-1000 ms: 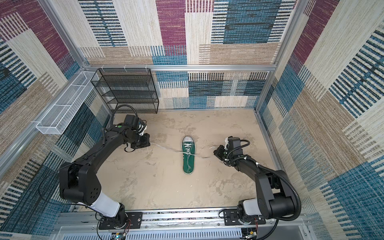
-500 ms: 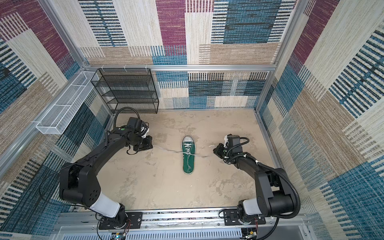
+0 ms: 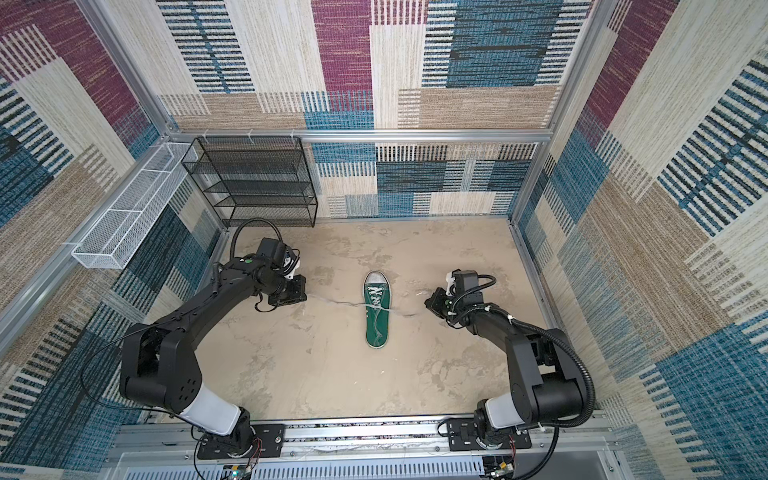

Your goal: Tie the shoes

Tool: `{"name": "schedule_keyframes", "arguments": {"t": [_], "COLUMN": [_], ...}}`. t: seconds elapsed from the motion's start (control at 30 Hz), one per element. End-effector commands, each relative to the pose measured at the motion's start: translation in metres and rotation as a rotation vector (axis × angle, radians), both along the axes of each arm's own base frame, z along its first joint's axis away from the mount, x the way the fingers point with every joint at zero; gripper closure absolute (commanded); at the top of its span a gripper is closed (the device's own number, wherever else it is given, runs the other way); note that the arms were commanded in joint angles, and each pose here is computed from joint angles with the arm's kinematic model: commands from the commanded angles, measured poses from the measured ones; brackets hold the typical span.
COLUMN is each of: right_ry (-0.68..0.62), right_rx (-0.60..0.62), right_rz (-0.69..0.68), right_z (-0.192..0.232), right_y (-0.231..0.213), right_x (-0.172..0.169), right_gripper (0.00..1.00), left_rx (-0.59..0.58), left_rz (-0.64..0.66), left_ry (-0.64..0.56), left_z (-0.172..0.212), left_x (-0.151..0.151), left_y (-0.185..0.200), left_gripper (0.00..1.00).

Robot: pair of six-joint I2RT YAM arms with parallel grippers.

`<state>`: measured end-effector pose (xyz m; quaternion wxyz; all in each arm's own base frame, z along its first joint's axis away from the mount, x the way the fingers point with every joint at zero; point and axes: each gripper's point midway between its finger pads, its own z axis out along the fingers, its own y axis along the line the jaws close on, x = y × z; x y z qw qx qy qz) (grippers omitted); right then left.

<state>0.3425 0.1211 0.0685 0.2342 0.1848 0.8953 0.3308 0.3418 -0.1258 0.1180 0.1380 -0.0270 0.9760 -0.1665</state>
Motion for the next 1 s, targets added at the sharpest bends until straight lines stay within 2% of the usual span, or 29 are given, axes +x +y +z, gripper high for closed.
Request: {"name": "schedule_keyframes", "arguments": {"t": [0.0, 0.27, 0.5, 0.7, 0.97], "right_ry": [-0.008, 0.041, 0.010, -0.003, -0.044], "right_rx": [0.001, -0.066, -0.046, -0.059, 0.034], "right_rz": [0.004, 0.038, 0.065, 0.092, 0.274], "right_z": [0.002, -0.009, 0.001, 0.007, 0.058], "right_y": [0.001, -0.002, 0.004, 0.011, 0.100], "right_x": [0.002, 0.005, 0.010, 0.013, 0.021], "right_gripper": [0.94, 0.94, 0.94, 0.94, 0.93], "left_rx": [-0.003, 0.057, 0.062, 0.071, 0.088], "left_rz": [0.000, -0.061, -0.095, -0.100, -0.090], "left_ry": [0.009, 0.064, 0.058, 0.062, 0.051], "left_z": [-0.005, -0.033, -0.035, -0.037, -0.033], "left_x": [-0.001, -0.008, -0.011, -0.012, -0.024], "left_y": [0.000, -0.016, -0.033, -0.032, -0.023], "left_gripper": [1.00, 1.00, 1.00, 1.00, 1.00]}}
